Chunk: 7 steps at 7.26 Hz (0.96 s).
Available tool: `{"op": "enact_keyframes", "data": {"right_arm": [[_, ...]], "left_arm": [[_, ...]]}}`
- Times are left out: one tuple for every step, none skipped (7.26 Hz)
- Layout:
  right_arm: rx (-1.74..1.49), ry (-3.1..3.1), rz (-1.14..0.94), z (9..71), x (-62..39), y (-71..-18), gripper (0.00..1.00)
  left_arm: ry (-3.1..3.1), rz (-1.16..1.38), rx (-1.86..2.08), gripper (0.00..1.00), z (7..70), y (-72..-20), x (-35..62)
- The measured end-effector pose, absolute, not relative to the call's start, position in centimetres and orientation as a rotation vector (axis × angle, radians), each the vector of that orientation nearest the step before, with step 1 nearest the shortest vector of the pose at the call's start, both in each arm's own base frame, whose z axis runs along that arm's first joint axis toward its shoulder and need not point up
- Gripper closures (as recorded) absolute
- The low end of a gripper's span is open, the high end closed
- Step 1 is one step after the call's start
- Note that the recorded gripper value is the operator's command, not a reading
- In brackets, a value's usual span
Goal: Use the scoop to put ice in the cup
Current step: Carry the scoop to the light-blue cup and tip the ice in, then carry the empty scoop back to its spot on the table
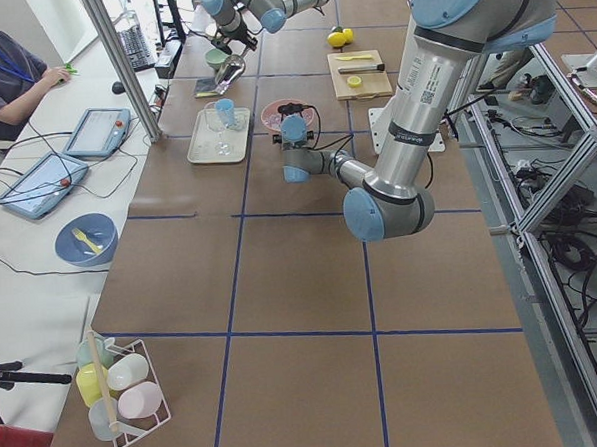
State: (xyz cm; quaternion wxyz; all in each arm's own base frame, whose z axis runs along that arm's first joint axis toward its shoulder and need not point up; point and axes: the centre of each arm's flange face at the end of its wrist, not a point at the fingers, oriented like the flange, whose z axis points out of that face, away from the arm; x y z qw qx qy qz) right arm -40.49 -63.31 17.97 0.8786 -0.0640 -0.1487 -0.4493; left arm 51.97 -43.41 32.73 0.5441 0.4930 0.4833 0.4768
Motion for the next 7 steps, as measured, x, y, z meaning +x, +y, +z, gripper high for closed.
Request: {"op": "enact_keyframes", "data": {"right_arm": [[-0.132, -0.31, -0.944, 17.98, -40.48, -63.33, 1.0], [-0.132, -0.31, -0.948, 18.02, -40.46, -63.34, 1.0], [-0.132, -0.31, -0.949, 18.01, -40.45, -63.34, 1.0], [-0.13, -0.31, -0.95, 17.9, -40.44, -63.33, 1.0], [-0.127, -0.313, -0.951, 17.74, -40.43, -63.3, 1.0], [-0.125, -0.317, -0.945, 17.53, -40.26, -63.35, 1.0], [-0.125, -0.327, -0.926, 17.26, -39.7, -63.61, 1.0]], "left_arm": [[1.147, 1.131, 1.17, 0.0, 32.7, -43.41, 51.96], [1.148, 1.131, 1.171, 0.0, 32.71, -43.39, 51.94], [1.148, 1.131, 1.173, 0.0, 32.74, -43.38, 51.92], [1.149, 1.131, 1.174, 0.0, 32.75, -43.37, 51.9], [1.149, 1.131, 1.175, 0.0, 32.74, -43.36, 51.89], [1.149, 1.131, 1.175, 0.0, 32.74, -43.36, 51.89], [1.149, 1.131, 1.174, 0.0, 32.79, -43.36, 51.88]]}}
